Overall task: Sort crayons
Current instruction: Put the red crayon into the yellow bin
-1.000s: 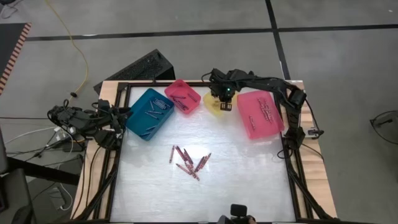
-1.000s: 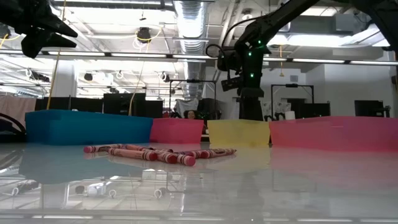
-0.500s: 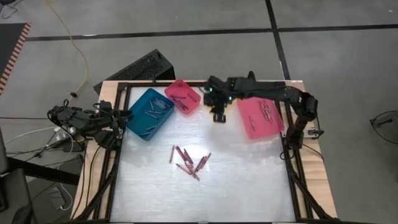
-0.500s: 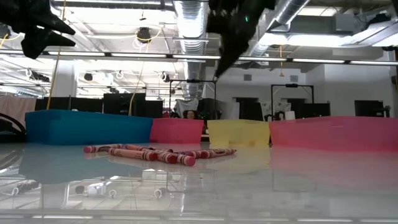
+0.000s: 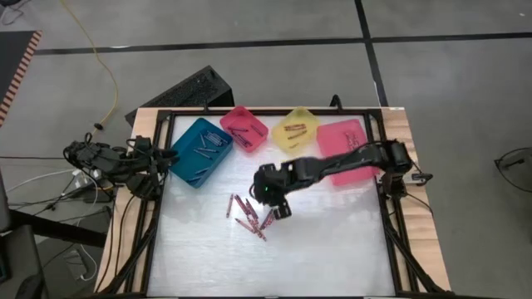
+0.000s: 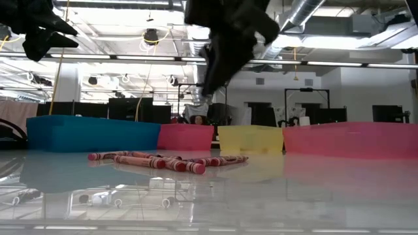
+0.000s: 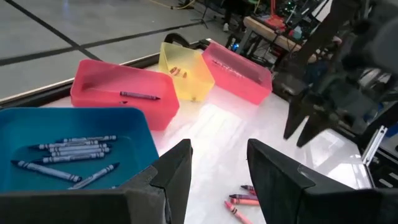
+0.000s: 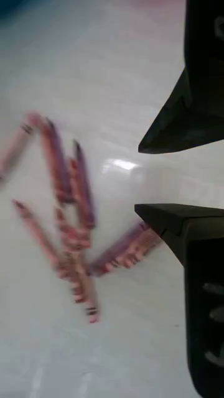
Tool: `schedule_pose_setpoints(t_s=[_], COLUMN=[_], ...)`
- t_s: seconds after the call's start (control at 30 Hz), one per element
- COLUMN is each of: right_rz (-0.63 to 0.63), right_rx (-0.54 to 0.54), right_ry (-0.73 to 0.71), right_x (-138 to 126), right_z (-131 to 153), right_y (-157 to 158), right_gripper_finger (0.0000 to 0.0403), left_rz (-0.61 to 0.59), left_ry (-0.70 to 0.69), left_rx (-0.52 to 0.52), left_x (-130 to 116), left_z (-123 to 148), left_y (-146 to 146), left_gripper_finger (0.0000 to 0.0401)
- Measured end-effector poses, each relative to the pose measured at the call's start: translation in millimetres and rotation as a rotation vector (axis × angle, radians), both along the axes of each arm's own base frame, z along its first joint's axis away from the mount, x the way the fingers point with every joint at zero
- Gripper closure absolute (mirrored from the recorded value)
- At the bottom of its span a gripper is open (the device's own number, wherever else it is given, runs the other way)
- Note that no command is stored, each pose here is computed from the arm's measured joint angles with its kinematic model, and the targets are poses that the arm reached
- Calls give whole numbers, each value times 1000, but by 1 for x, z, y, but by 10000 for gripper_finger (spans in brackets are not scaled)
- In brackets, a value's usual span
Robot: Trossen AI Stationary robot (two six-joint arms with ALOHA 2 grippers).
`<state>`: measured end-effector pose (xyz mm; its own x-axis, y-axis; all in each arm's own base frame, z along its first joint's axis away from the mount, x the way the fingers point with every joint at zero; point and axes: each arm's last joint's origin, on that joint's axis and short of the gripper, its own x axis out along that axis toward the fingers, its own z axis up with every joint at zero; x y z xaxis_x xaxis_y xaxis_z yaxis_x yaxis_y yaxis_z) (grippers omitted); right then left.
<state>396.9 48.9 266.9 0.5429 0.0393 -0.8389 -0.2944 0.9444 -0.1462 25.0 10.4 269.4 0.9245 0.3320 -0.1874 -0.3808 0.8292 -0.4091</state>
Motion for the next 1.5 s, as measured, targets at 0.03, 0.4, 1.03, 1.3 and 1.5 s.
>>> schedule_pose_setpoints(t_s=[0.03, 0.4, 1.03, 1.3, 1.5], right_rz=[4, -145, -578, -455, -436], right_rx=[-7, -108, -202, -124, -93], right_ry=[22, 202, 128, 153, 169], right_x=[1, -18, -104, -96, -92], right_z=[-6, -10, 77, 57, 39], right_y=[4, -14, -146, -190, -217], right_gripper_finger=[270, 270, 270, 270, 270], left_rz=[-1, 21, 91, 140, 163], left_ry=[1, 6, 20, -9, -27], left_rx=[3, 31, 118, 114, 128], left_x=[0, 0, -1, -2, -2], left_z=[0, 0, 1, 5, 8], left_y=[0, 1, 3, 4, 5], left_gripper_finger=[256, 256, 256, 256, 256])
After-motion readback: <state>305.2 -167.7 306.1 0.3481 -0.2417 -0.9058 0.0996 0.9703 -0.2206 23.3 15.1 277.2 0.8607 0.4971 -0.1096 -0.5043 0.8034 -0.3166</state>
